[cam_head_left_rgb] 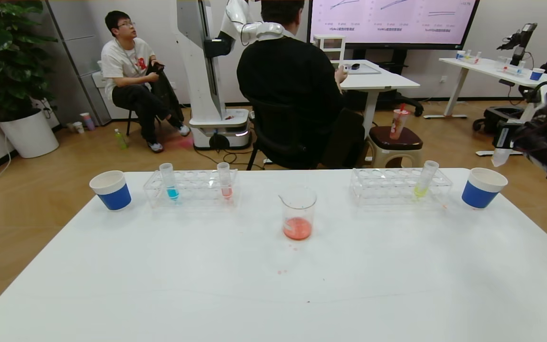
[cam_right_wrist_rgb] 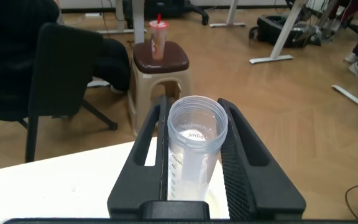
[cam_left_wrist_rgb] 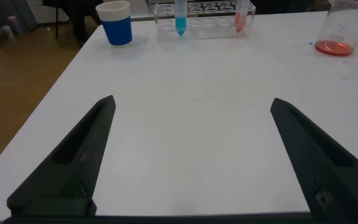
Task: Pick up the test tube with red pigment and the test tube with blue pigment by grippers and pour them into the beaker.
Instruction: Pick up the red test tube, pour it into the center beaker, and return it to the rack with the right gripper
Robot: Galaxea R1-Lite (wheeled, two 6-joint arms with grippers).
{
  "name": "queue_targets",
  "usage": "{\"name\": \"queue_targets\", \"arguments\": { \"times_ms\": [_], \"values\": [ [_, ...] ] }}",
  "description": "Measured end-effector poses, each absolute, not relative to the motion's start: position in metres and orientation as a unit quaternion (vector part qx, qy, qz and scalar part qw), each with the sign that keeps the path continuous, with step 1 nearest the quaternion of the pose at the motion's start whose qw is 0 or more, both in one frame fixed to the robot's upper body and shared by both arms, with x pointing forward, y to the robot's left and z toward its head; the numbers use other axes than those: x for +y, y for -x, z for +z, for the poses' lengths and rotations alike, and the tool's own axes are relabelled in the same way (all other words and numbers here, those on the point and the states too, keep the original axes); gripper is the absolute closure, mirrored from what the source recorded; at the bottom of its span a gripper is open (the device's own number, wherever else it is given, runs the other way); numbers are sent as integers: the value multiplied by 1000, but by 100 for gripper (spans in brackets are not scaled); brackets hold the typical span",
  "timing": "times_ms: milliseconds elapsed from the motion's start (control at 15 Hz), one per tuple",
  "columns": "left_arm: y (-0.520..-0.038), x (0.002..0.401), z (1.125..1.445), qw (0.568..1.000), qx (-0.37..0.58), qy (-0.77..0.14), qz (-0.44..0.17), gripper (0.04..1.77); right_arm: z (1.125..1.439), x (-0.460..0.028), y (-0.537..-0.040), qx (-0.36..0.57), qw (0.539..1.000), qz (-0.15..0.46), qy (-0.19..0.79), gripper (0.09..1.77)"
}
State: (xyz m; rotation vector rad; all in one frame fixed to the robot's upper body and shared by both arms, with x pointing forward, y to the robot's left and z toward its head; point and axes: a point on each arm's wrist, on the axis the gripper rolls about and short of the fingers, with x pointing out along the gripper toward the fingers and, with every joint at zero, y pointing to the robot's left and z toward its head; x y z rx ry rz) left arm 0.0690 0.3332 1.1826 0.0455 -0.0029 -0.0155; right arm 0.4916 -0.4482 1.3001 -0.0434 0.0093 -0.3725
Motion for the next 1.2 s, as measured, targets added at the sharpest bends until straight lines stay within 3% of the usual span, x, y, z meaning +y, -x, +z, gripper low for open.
{"name": "queue_targets", "arguments": {
  "times_ms": [733,1200],
  "values": [
    [-69,333,1183,1000,-1,-23,-8,7,1234,-470,-517,30,980,-193,-25,135],
    [-69,333,1183,1000,-1,-23,-8,7,1218,-466,-514,37,981,-191,-22,135]
  ]
}}
